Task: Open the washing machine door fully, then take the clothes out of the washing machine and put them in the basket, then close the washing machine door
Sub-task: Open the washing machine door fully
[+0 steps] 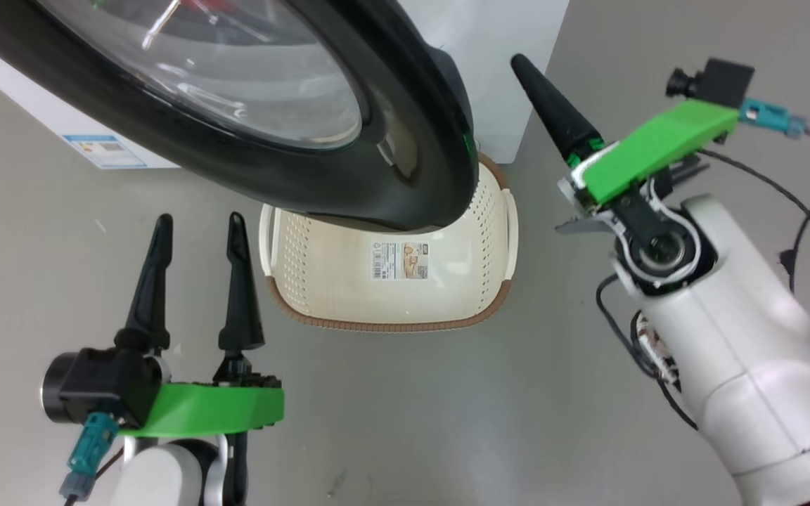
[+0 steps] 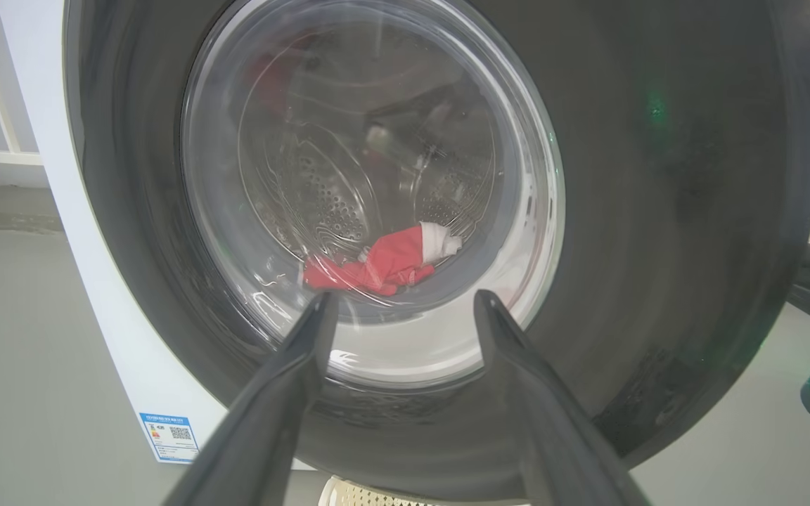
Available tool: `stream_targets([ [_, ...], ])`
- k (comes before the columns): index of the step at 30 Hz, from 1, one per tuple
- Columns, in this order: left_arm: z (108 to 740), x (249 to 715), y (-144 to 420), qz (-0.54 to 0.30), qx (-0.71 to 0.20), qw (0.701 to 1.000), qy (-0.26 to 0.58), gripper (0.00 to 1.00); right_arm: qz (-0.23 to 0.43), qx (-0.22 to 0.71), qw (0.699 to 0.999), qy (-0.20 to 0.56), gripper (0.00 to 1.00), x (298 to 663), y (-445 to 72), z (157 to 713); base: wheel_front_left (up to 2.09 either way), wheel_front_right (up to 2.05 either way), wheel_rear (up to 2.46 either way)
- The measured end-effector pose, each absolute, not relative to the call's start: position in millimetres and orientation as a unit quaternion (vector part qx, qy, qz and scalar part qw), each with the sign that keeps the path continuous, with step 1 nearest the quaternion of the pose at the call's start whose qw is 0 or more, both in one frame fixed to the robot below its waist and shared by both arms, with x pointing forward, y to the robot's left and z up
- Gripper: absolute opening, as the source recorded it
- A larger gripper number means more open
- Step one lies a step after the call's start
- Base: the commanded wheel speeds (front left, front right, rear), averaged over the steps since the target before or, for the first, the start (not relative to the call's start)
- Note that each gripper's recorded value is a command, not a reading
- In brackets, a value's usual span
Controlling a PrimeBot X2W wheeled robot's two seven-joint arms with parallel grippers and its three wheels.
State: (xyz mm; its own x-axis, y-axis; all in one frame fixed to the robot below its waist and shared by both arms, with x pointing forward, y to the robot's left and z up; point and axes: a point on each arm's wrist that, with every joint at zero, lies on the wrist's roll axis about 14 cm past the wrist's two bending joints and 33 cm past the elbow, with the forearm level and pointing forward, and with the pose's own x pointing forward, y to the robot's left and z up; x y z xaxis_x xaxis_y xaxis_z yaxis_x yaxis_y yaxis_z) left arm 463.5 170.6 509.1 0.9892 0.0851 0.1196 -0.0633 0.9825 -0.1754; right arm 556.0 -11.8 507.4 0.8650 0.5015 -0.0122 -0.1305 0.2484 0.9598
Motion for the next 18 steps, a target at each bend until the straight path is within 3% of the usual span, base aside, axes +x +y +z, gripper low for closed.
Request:
stream_targets([
  [11, 502.5, 469.4, 175.7, 0.043, -0.081, 0.994, -0.058, 1.0, 0.295, 0.646, 0.652, 0.266, 0.0, 561.6, 23.5, 522.1, 0.0, 0.0, 0.0],
  [18, 499.4, 470.4, 176.8, 0.044, -0.079, 0.994, -0.054, 1.0, 0.339, 0.636, 0.616, 0.318, 0.0, 555.0, 34.0, 520.6, 0.0, 0.0, 0.0],
])
